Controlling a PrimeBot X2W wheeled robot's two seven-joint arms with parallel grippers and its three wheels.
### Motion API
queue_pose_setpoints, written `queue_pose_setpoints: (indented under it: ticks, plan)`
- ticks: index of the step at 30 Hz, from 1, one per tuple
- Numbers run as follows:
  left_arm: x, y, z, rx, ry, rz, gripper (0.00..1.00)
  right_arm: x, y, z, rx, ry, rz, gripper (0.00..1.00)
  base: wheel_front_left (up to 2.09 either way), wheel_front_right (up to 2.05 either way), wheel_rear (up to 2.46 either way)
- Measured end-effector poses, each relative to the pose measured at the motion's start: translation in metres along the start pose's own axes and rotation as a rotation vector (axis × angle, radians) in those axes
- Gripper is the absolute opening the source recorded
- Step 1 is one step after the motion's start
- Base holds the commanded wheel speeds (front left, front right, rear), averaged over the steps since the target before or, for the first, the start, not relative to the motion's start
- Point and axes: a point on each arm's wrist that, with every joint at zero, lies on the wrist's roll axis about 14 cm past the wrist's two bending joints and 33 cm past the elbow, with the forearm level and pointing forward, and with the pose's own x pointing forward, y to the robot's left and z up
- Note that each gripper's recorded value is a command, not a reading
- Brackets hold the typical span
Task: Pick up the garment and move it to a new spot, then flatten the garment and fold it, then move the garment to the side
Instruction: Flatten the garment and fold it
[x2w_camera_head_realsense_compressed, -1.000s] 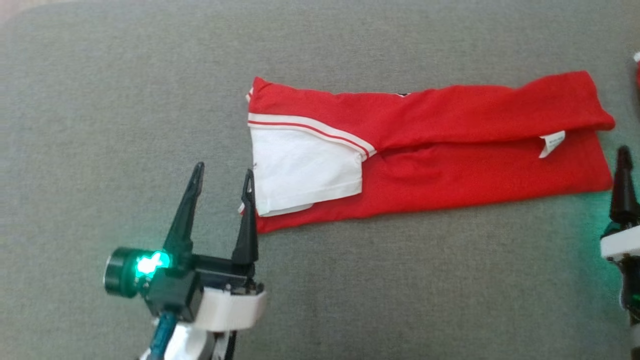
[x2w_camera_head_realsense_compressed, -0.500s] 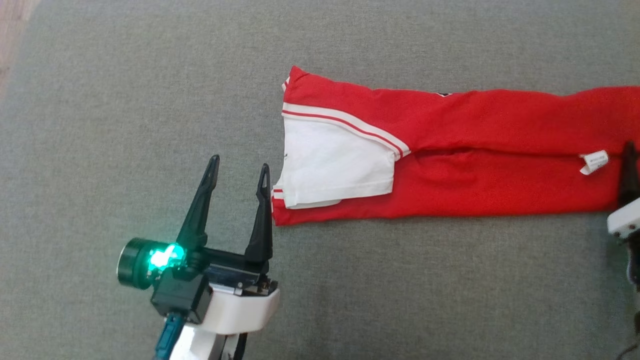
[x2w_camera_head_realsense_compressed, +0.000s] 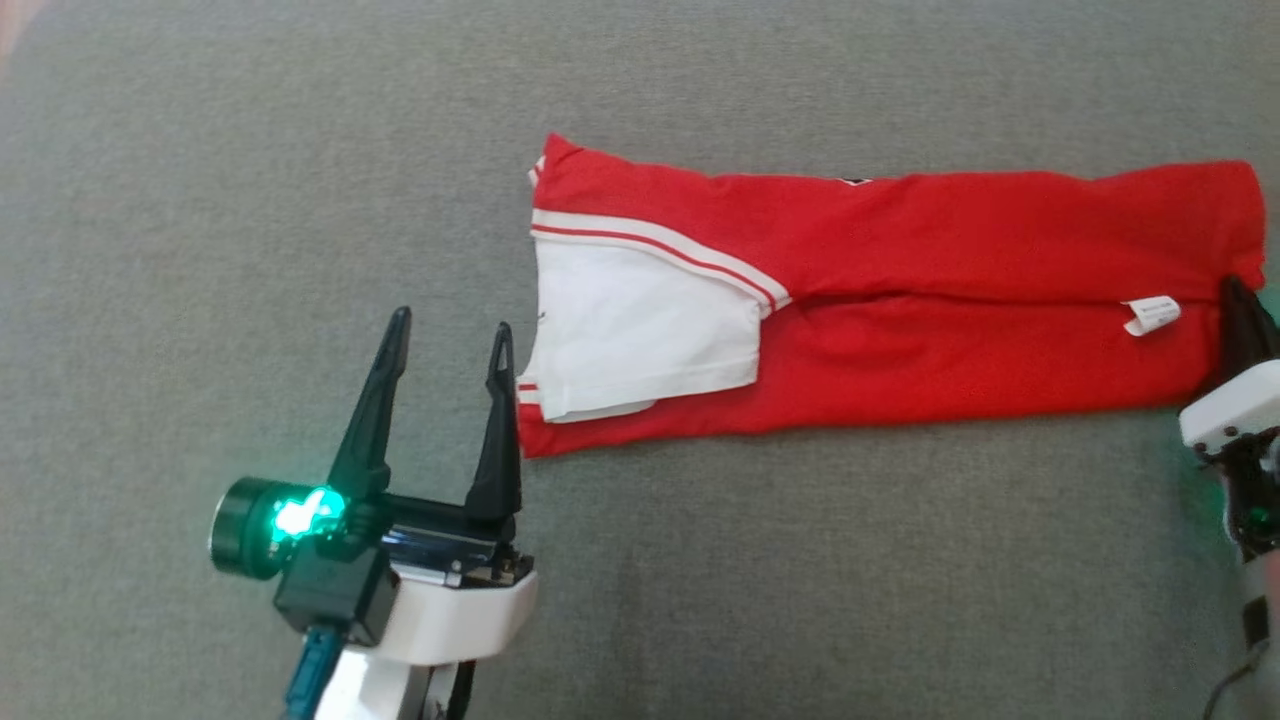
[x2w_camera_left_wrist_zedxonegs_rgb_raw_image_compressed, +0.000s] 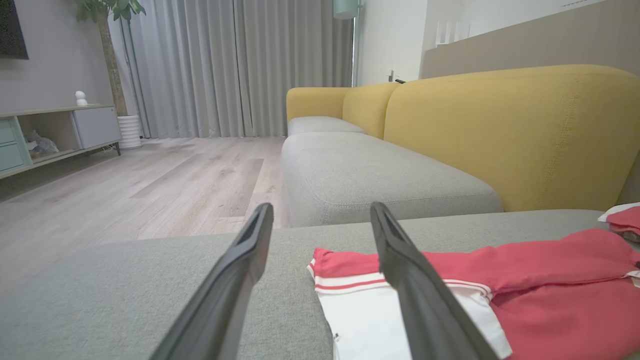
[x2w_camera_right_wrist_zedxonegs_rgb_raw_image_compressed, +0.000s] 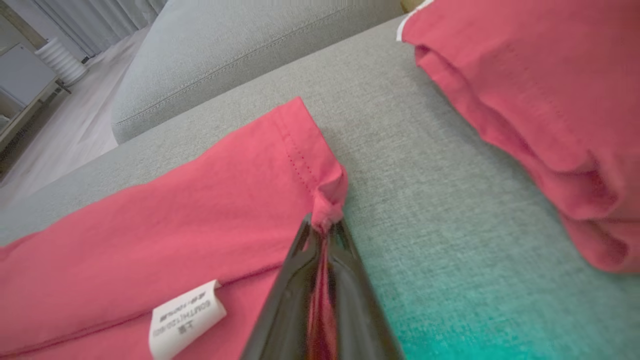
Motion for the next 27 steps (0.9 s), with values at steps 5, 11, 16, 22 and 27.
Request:
queue_pose_setpoints:
  ticks: [5,11,16,22,27]
  plan:
    - [0.005,-0.007,-0.003,-0.015,0.001,-0.034,1.0,-0.012,-0.017,0.012,-0.018,-0.069,-0.029,0.0,0.0,0.0,0.0]
    - [0.013,-0.02,-0.001,-0.024,-0.015,-0.083,1.0,-0.04,-0.071,0.077,-0.054,-0.224,-0.139,0.0,0.0,0.0,0.0]
    - [0.013,-0.03,0.005,-0.028,-0.031,-0.114,1.0,-0.057,-0.063,0.119,-0.089,-0.312,-0.111,0.0,0.0,0.0,0.0]
    - [0.007,-0.034,0.006,-0.035,-0.027,-0.13,1.0,-0.071,-0.013,0.153,-0.073,-0.403,0.017,0.0,0.0,0.0,0.0]
    - [0.003,-0.033,0.01,-0.02,-0.038,-0.133,1.0,-0.082,0.061,0.157,-0.035,-0.441,0.194,0.0,0.0,0.0,0.0]
